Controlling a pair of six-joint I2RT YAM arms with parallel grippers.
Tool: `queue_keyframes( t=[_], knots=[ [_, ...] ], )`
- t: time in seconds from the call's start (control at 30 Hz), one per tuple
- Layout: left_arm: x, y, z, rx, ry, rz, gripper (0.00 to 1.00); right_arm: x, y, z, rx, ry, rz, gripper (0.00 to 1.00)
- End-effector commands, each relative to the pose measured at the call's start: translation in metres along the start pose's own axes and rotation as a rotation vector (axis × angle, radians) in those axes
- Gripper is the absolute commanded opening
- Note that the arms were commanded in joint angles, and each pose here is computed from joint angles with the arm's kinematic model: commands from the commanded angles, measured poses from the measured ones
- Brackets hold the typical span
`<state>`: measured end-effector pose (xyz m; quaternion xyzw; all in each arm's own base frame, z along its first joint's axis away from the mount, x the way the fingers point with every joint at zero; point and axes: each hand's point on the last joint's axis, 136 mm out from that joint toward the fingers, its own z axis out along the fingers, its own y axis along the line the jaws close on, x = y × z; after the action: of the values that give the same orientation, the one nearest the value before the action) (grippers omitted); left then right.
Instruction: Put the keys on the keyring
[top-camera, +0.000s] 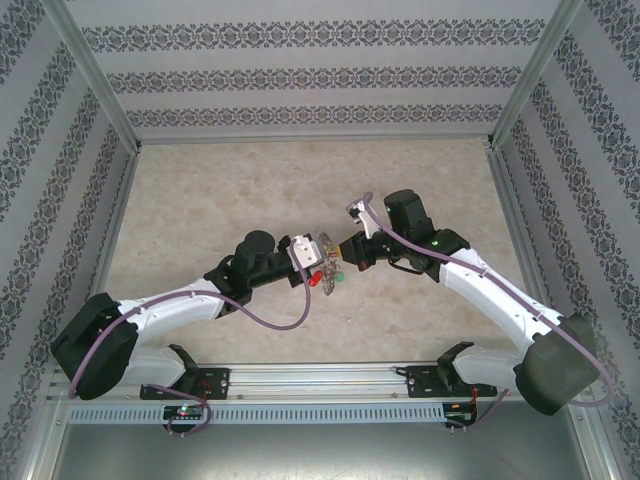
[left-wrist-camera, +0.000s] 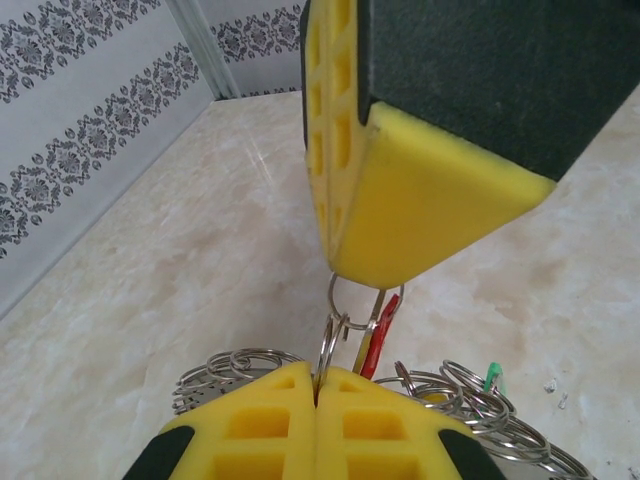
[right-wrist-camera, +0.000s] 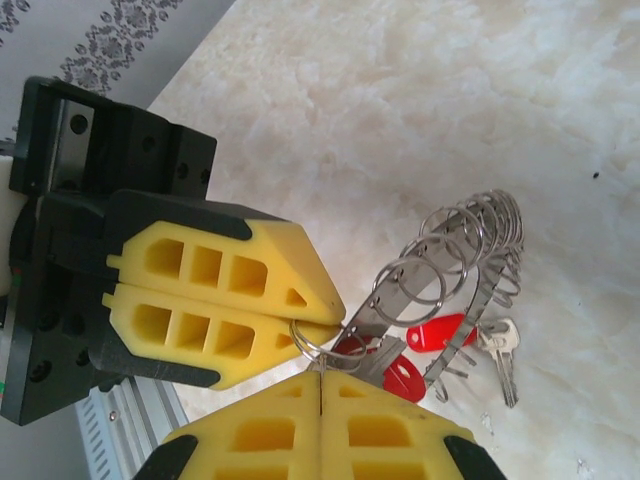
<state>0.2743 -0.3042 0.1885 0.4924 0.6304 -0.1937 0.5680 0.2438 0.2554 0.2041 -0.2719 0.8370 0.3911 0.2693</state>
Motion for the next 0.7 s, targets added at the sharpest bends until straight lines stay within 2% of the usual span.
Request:
queue_keyframes(
  t=[0.0,0.13,0.33,0.67],
  knots=[
    [-0.002,0.014,-0.001,-0.083,-0.003,0.019,0.0,0.002,0.006,-0.004,-0.028,0.018,0.011,0.0],
    [0.0,0.014,0.0,-0.101,0.002,0.03,0.0,-0.009,0.016,-0.008,-0.052,-0.024,-0.027,0.0],
    [-0.003,0.013,0.001,-0.095,-0.007,0.029,0.0,-0.001,-0.012,-0.007,0.085,-0.003,0.002,0.0],
    [-0.004,0.006,0.008,-0.053,-0.012,0.007,0.0,-0.028,0.026,0.003,-0.088,-0.062,0.044,0.0]
  ],
)
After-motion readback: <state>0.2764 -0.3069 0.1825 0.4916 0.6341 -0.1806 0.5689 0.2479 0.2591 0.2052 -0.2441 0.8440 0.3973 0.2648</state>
